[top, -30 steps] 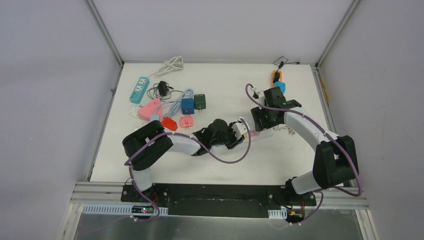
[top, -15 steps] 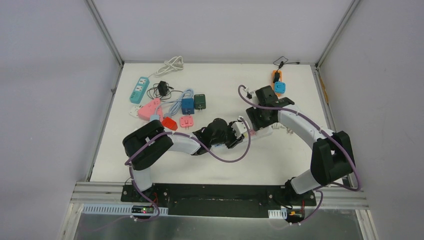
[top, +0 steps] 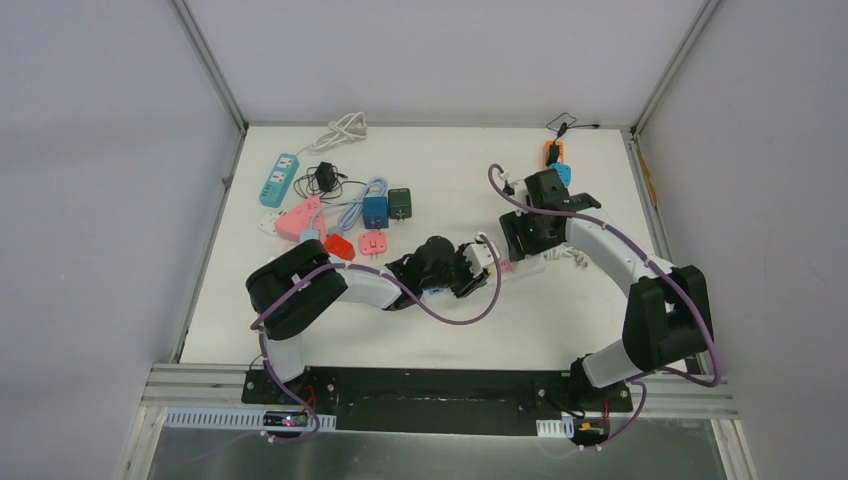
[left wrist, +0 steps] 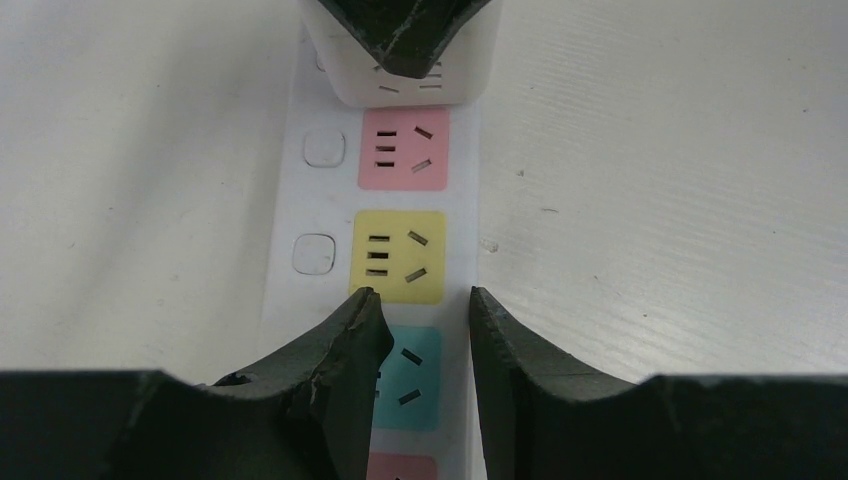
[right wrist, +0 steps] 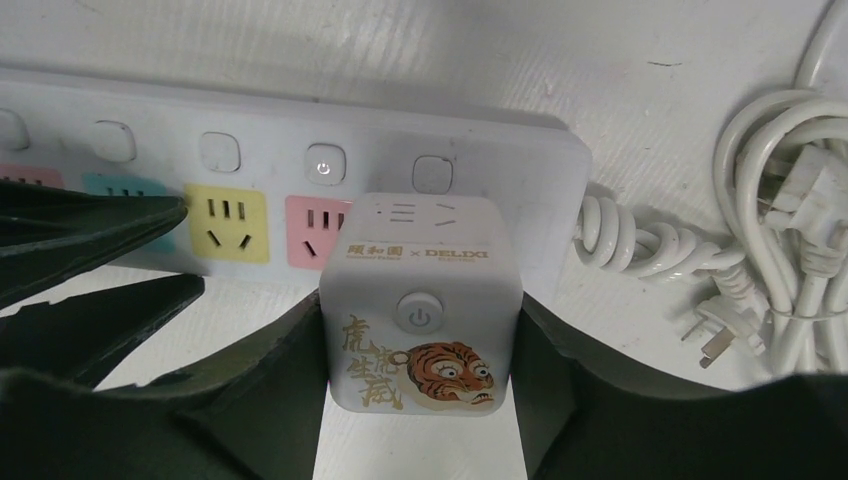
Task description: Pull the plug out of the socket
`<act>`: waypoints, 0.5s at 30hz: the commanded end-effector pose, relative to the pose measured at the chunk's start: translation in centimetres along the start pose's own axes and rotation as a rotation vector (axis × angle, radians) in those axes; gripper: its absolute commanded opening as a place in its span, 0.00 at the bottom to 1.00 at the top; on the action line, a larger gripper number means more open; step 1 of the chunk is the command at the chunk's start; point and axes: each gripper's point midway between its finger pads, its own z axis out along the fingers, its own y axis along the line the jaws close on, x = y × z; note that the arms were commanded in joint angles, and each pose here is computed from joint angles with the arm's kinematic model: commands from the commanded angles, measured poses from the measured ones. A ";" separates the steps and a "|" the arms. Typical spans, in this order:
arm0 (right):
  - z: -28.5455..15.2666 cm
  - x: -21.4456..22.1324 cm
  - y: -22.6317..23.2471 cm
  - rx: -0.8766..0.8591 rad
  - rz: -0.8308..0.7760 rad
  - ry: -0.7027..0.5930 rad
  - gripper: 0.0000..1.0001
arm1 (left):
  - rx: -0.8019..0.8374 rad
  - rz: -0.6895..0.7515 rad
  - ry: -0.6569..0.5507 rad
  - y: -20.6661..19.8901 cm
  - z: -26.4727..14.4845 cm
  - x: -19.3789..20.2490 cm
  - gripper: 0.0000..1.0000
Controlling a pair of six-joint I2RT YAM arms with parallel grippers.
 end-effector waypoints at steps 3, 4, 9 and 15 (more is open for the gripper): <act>-4.8 -2.8 8.3 -0.442 0.024 -0.120 0.00 | 0.018 -0.073 0.211 -0.7 -0.9 7.1 0.37; -4.6 -2.9 7.5 -0.391 0.013 -0.123 0.00 | 0.019 -0.076 0.211 -0.7 -0.9 7.1 0.36; -3.9 -2.3 0.3 0.005 -0.094 -0.108 0.00 | 0.020 -0.082 0.212 -0.7 -0.8 6.9 0.37; -5.1 -2.5 2.2 -0.107 -0.096 -0.148 0.00 | 0.025 -0.090 0.220 -0.8 -0.8 7.0 0.36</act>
